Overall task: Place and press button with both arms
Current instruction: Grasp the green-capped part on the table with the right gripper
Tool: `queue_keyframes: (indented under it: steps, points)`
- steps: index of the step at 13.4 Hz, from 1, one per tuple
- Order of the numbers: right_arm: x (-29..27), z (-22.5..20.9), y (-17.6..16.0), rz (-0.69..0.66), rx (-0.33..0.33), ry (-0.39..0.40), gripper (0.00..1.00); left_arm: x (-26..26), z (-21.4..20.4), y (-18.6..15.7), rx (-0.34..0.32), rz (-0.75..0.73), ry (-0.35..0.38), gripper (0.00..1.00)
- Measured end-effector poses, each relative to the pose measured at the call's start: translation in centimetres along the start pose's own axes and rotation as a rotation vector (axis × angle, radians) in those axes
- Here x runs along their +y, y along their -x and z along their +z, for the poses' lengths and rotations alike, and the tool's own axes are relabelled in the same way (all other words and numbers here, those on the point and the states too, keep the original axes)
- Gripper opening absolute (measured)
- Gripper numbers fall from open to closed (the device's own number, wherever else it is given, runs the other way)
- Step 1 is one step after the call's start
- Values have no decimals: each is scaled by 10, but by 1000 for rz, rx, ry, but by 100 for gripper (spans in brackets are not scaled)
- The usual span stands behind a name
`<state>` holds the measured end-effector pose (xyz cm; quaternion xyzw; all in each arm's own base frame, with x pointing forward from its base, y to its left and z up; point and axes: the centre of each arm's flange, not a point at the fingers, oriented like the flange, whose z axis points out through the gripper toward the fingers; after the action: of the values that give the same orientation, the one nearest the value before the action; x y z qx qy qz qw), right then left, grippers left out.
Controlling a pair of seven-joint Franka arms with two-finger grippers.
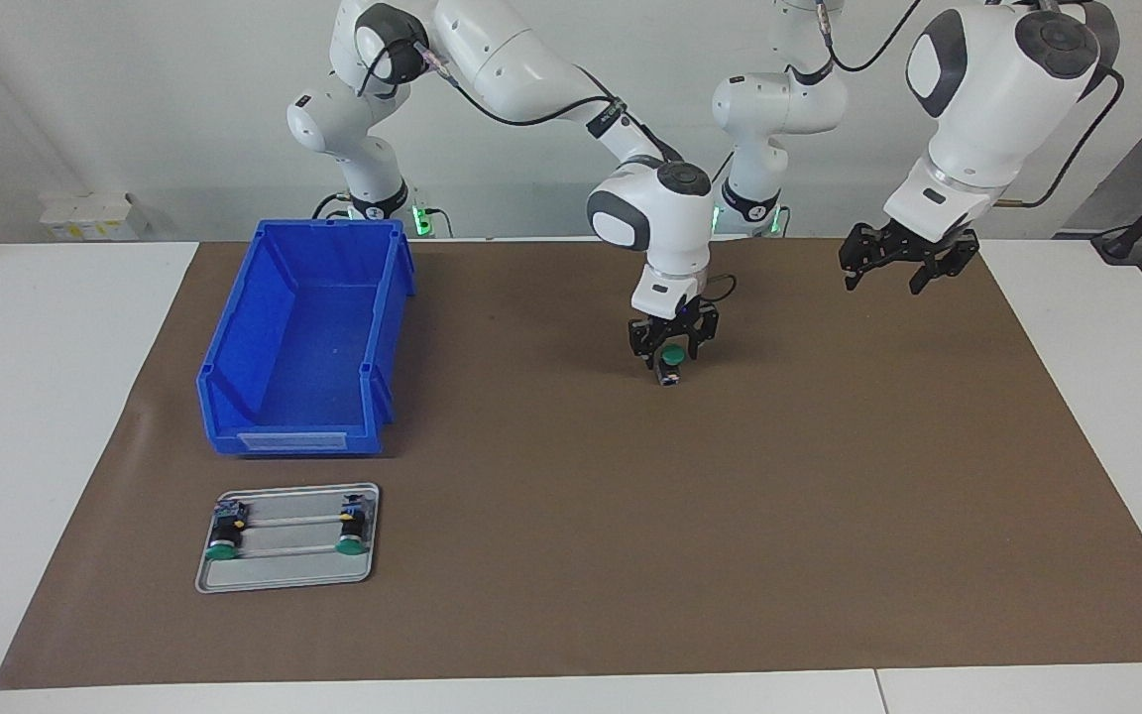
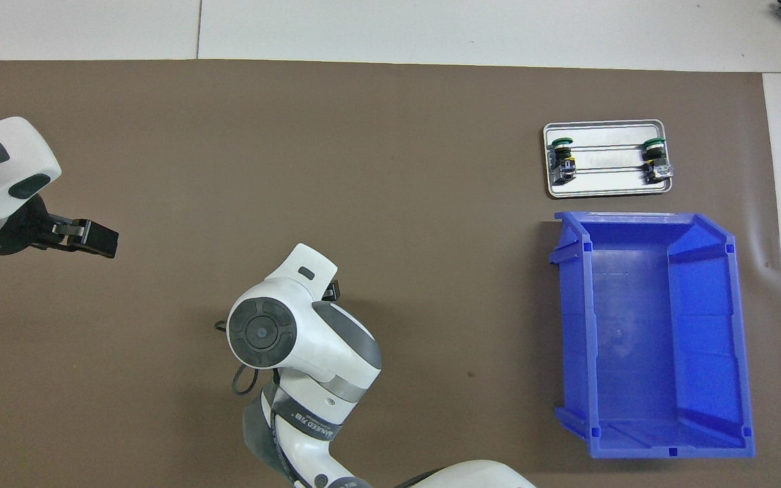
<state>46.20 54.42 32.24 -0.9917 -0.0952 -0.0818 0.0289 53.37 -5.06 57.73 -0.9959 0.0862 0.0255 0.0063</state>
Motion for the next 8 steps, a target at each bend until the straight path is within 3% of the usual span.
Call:
queue_keyframes:
  steps: [2, 3, 6, 8]
  points:
    - [1, 1, 0, -1, 0, 3, 39, 0, -3, 2, 6, 1, 0, 91]
    - [1, 0, -1, 0, 2, 3, 35, 1, -4, 3, 7, 1, -1, 91]
    - [5, -8, -9, 36, 18, -2, 35, 2, -3, 3, 6, 4, -1, 90]
    - [28, -32, -33, 92, 54, -7, 35, 2, -4, 2, 13, 5, -1, 92]
